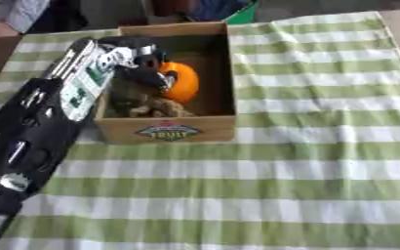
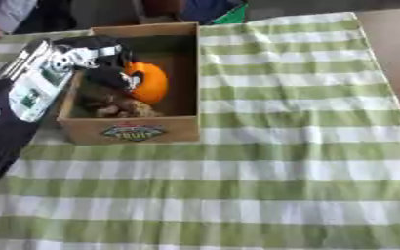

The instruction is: Pick up objects on the table and place them in the box.

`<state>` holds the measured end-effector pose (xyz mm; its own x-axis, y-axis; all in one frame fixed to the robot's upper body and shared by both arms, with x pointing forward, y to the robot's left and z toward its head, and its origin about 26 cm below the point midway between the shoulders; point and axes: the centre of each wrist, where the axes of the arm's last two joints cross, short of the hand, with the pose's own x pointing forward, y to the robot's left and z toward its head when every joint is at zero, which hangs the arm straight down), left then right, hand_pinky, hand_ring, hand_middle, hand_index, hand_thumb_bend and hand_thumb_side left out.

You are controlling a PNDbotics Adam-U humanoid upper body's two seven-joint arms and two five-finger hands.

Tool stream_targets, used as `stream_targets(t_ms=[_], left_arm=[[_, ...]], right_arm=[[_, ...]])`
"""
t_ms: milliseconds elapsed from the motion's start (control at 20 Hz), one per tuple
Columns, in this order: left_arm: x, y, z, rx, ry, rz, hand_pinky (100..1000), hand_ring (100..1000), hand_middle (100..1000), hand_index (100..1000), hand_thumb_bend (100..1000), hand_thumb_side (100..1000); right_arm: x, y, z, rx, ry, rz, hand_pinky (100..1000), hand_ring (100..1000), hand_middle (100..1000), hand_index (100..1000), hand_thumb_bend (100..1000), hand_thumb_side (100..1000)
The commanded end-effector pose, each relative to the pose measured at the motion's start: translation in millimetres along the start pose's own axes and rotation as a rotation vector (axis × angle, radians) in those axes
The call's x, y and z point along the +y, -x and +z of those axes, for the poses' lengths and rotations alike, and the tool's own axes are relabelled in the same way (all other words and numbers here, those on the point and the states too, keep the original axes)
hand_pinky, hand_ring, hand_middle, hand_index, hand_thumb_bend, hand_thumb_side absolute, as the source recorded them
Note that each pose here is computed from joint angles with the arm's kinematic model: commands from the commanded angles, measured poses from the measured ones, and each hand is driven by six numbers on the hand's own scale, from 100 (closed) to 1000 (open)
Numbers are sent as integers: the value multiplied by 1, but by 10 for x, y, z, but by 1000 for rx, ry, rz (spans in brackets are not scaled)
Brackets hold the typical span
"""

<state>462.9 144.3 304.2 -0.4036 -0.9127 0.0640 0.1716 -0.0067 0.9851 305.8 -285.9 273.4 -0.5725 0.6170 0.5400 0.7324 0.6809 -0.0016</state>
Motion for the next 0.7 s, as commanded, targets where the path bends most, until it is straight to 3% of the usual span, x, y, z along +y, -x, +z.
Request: stream_targets(t_ms=[50, 100, 300, 400, 500, 600, 700], left_arm=[[224, -24, 137, 8, -95, 22, 814, 811, 801, 893, 129, 728], [264, -44, 173, 2, -123, 34, 814, 811, 801, 894, 134, 733], [501, -123, 385, -42, -273, 59, 813, 800, 797, 897, 329, 888], [646, -132, 523, -61, -363, 44, 802, 778, 771, 856, 492, 1000], [759, -111, 658, -68, -445, 49, 794, 765, 757, 846, 595, 1000], [843, -57, 805, -64, -525, 50, 791, 759, 751, 846, 622, 1000], [891, -12, 936, -60, -593, 68, 780, 742, 737, 847, 566, 1000]], right_arm=[[-33, -56, -49, -23, 12, -9, 687, 664, 653, 793, 100, 809], [-35, -54, -48, -22, 13, -8, 687, 663, 653, 793, 100, 810], [-46, -40, -41, -18, 16, -2, 687, 664, 654, 793, 100, 808], [-53, -34, -40, -17, 18, 1, 687, 664, 654, 793, 100, 807], [-58, -31, -41, -17, 20, 2, 687, 665, 655, 793, 100, 807], [-64, -25, -40, -18, 21, 5, 687, 665, 655, 793, 100, 807], [-72, -19, -41, -18, 25, 6, 687, 666, 656, 793, 100, 807]])
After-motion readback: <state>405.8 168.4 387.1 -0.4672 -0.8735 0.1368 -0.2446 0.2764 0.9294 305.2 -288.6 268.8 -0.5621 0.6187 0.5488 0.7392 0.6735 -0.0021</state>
